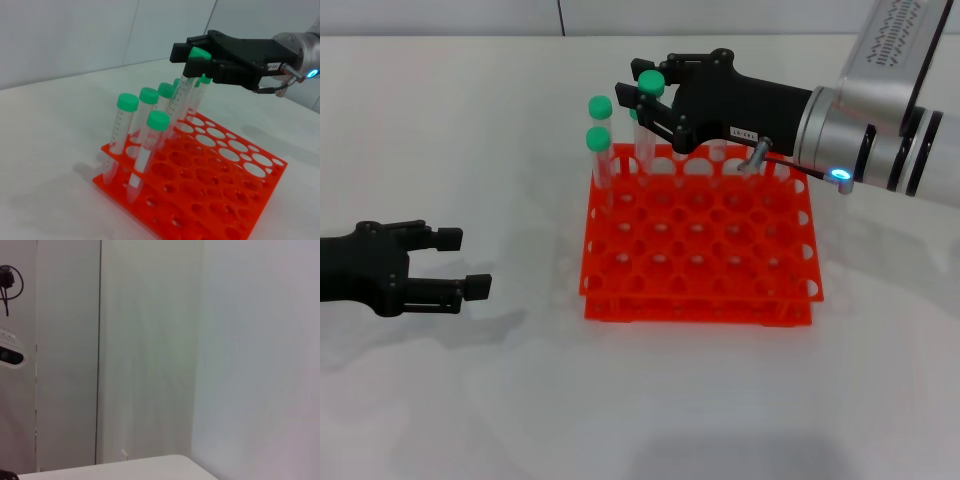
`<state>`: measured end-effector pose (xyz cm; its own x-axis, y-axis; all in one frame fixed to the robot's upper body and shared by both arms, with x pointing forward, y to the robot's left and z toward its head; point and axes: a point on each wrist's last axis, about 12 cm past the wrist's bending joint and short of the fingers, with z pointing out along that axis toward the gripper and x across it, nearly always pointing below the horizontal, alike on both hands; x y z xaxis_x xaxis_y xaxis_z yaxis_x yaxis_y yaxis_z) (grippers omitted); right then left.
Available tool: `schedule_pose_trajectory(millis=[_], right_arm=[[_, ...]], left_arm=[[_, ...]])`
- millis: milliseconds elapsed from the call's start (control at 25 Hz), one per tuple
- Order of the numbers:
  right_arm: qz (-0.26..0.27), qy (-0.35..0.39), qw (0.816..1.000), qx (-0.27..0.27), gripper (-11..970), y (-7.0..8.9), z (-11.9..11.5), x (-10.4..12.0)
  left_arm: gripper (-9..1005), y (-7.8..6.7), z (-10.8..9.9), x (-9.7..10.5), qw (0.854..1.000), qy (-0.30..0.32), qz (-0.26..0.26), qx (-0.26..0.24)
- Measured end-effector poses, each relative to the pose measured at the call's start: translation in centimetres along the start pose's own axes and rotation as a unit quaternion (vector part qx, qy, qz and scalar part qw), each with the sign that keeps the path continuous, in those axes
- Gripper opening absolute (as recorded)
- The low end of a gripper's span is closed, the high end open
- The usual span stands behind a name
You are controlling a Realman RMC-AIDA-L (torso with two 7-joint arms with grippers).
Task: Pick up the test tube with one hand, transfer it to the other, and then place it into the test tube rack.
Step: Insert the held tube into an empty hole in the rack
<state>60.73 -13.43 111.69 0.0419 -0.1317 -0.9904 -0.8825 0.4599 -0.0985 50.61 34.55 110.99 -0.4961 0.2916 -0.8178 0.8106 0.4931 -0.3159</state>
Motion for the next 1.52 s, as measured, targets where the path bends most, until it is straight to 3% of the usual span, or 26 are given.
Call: schedule_pose_trajectory(millis=[520,1520], right_arm=[[0.010,-0.017,1.000,-0.006,266,0.54,-0.22,-0.53],[0.070,-0.002,0.997,0.012,266,-0.08,-0.20,-0.28]], left_arm=[[875,0.09,-0.39,0.11,1.000,-0.004,0.000,-0.006],[875,0.12,-0.37,0.02,1.000,-0.005,0.003,-0.005]])
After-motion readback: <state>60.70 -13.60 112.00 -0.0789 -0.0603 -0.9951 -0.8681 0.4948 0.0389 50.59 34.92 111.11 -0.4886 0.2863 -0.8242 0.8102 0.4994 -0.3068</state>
